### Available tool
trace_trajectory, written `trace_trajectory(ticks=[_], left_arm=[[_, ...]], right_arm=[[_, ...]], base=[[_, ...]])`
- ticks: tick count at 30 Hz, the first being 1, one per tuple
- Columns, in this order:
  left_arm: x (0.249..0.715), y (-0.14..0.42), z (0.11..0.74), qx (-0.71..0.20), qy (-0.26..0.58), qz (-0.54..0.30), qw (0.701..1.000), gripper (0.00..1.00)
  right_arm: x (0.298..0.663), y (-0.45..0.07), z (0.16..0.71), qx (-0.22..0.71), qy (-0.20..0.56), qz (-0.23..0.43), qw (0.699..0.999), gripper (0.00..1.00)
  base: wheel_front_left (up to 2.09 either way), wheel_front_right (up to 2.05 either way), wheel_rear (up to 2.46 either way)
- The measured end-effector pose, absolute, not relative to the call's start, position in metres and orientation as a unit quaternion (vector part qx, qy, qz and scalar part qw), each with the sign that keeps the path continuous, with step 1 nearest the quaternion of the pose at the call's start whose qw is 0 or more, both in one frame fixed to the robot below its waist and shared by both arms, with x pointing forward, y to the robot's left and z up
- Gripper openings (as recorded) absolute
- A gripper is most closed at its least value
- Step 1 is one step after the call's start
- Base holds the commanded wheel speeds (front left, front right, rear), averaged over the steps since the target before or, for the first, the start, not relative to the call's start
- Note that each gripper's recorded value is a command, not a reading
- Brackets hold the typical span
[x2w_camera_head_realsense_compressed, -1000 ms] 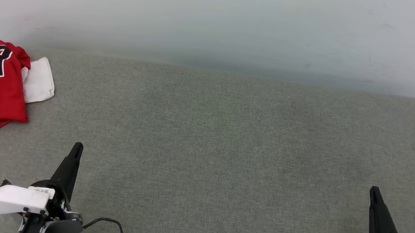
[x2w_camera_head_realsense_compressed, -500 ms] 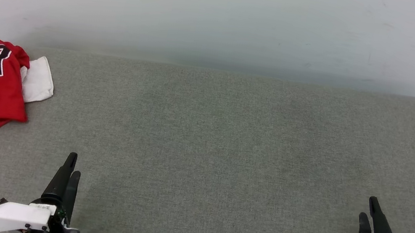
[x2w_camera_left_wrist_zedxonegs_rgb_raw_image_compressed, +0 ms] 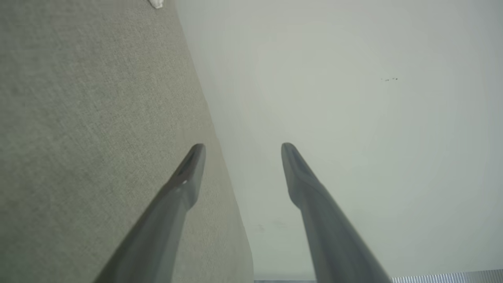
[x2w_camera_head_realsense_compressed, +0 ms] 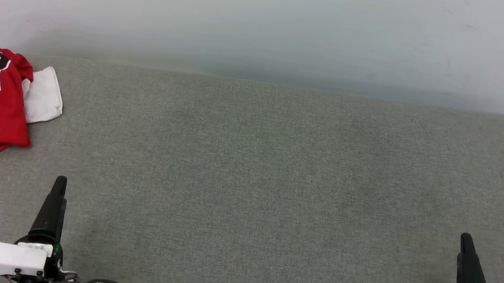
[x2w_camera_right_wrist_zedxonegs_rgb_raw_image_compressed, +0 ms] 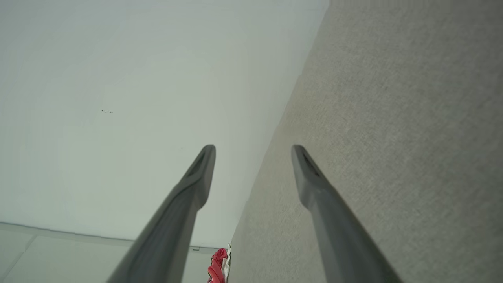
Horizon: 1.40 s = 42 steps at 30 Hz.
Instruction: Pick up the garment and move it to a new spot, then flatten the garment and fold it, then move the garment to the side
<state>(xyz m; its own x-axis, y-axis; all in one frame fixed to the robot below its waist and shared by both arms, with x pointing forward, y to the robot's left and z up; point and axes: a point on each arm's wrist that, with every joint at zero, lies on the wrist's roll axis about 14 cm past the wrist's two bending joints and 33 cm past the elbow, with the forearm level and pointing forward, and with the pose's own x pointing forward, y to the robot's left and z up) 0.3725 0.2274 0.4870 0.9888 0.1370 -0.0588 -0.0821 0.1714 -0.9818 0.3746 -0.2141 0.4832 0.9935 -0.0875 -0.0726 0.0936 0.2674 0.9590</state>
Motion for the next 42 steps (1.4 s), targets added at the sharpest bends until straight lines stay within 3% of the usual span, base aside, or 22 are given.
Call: trace_trajectory(ticks=[17,22,42], left_arm=[[0.374,0.257,0.522,-0.505,-0.085,0.085,0.855,1.0],[0.38,0.244,0.55,-0.413,-0.102,0.064,0.903,1.0],[0.383,0.185,0.558,-0.189,-0.083,0.024,0.978,1.0]], right_arm=[[0.382,-0.205,0.53,0.392,-0.048,-0.009,0.919,1.0],[0.384,-0.197,0.55,0.312,-0.074,0.012,0.947,1.0],[0.385,-0.179,0.569,0.133,-0.107,0.039,0.985,1.0]], base=[[0.0,0.0,0.0],[0.0,0.0,0.0],[0.0,0.0,0.0]])
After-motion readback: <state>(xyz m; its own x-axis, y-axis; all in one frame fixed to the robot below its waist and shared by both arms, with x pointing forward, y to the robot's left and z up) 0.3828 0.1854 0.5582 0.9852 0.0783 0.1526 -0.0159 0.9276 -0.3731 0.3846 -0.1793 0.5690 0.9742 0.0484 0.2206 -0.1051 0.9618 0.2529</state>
